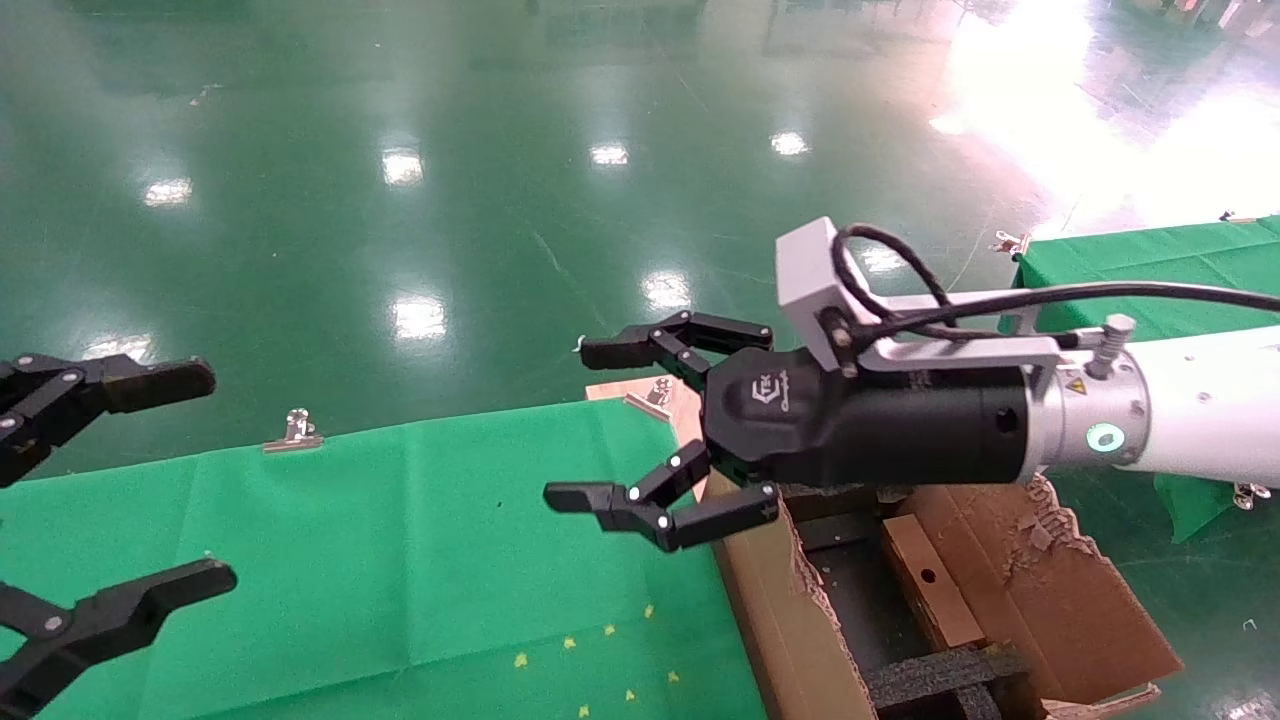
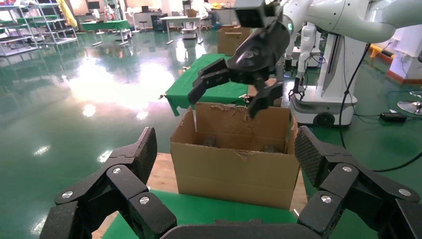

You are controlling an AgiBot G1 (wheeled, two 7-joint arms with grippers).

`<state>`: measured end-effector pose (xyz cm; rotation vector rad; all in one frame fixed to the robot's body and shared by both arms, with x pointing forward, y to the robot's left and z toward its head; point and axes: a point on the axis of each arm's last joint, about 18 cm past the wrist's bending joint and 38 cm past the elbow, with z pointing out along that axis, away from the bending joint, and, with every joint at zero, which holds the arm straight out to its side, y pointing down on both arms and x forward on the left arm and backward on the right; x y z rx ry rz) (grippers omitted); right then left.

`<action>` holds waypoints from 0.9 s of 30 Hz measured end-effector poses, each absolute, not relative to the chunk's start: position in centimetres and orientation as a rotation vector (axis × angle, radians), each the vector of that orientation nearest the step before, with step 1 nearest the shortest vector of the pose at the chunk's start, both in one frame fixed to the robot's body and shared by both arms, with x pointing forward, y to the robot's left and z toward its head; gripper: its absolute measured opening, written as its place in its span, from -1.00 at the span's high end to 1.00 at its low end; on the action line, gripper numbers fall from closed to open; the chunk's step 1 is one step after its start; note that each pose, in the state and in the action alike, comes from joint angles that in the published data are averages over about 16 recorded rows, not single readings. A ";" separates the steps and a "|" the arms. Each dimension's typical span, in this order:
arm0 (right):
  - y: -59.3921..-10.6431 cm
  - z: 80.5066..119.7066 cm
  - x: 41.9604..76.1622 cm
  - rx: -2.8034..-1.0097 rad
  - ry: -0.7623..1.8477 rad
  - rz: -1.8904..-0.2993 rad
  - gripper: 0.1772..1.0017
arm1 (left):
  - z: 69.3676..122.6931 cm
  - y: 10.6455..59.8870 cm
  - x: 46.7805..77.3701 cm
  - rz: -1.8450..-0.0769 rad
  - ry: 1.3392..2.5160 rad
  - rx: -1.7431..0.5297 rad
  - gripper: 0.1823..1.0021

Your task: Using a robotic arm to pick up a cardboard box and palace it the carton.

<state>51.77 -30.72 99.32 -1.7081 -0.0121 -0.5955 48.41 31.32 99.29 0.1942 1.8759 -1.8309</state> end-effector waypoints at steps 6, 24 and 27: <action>-30.3 99.3 50.0 -1.662 -0.106 -0.571 -1.00 | 99.3 31.3 48.4 -1.831 1.876 0.194 -1.00; -30.2 99.2 47.0 -1.580 -0.253 -0.547 -1.00 | 99.3 31.3 48.4 -1.831 1.875 0.193 -1.00; -30.2 99.2 47.0 -1.580 -0.252 -0.547 -1.00 | 99.3 31.3 48.4 -1.831 1.875 0.193 -1.00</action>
